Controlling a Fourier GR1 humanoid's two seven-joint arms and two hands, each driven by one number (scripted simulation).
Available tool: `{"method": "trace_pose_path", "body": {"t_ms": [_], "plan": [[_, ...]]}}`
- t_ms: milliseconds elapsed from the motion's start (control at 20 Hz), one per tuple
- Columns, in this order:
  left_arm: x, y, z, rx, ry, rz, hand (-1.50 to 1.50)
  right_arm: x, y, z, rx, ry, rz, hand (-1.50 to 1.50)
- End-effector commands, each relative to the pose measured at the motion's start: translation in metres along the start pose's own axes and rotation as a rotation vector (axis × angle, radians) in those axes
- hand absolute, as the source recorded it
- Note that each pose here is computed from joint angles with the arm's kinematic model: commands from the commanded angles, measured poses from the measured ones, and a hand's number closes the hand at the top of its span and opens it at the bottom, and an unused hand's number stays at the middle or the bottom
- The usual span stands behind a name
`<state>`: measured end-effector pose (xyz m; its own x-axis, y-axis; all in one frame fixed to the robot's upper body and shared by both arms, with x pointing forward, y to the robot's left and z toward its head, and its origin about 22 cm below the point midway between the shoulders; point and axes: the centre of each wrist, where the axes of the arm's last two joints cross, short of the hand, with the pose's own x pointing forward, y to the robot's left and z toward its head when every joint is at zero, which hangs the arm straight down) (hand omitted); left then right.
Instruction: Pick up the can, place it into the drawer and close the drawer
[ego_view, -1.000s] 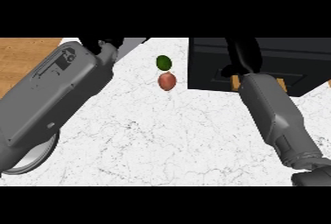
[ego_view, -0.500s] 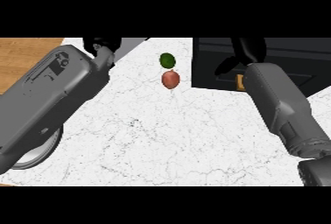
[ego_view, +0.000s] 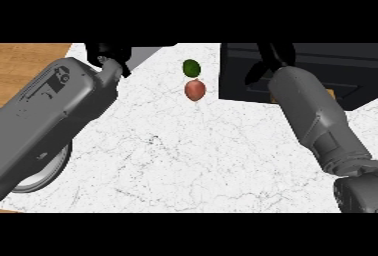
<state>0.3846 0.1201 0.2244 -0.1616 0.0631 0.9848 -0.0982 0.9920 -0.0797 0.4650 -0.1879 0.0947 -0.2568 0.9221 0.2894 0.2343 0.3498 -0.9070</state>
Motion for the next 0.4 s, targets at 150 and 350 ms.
{"method": "trace_pose_path", "body": {"t_ms": [150, 350], "plan": [[0.004, 0.002, 0.003, 0.007, 0.002, 0.002, -1.50, 0.012, -0.025, -0.020, -0.129, 0.078, -0.432, -1.50], [-0.006, 0.008, 0.009, -0.011, 0.016, -0.002, -1.50, 0.006, -0.032, -0.021, -0.120, 0.075, -0.469, -1.50]]}}
